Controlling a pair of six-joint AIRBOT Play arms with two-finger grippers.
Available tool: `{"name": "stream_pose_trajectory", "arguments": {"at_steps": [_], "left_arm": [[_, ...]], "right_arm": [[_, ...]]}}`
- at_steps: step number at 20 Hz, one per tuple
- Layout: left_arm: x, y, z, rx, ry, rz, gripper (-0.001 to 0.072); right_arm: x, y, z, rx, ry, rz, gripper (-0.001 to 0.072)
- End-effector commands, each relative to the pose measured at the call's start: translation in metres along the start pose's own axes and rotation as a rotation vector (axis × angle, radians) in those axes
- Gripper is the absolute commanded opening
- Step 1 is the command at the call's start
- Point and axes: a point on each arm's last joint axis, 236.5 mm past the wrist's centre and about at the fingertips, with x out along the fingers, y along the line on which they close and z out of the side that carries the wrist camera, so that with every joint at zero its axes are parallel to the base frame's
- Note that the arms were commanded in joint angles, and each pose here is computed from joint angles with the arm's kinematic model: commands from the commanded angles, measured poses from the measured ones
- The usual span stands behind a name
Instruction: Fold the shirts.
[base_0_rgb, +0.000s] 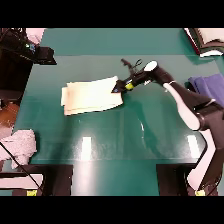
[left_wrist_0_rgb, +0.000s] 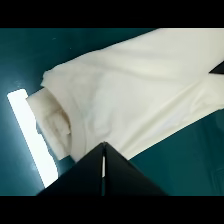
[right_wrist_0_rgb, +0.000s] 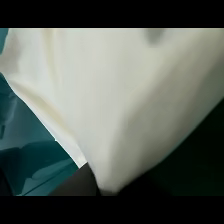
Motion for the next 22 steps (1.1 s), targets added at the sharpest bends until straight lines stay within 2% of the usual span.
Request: {"name": "stream_pose_trajectory", "arguments": {"at_steps": [1, 7, 11, 17, 20, 22], "left_arm": [[0.000, -0.001, -0.001, -0.001, 0.004, -0.002, 0.0025], [-0.001, -0.012, 0.004, -0.009, -0.018, -0.049, 0.0025], [-0.001, -0.014, 0.004, -0.063, -0.017, -0.057, 0.0025], [-0.001, -0.016, 0.009, -0.087, -0.034, -0.068, 0.0025], [-0.001, -0.016, 0.009, -0.087, -0.037, -0.067, 0.0025], [-0.001, -0.016, 0.010, -0.086, -0.038, -0.067, 0.0025]], "right_arm": [[-0.084, -0.021, 0.008, -0.010, -0.052, -0.122, 0.0021], [-0.314, -0.103, 0.019, 0.116, -0.436, -0.409, 0.0021], [-0.443, -0.162, -0.009, 0.276, -0.708, -0.545, 0.0019], [-0.525, -0.202, -0.049, 0.377, -0.874, -0.638, 0.0018], [-0.534, -0.173, -0.039, 0.269, -0.914, -0.584, 0.0017], [-0.544, -0.151, -0.038, 0.209, -0.929, -0.614, 0.0017]]}}
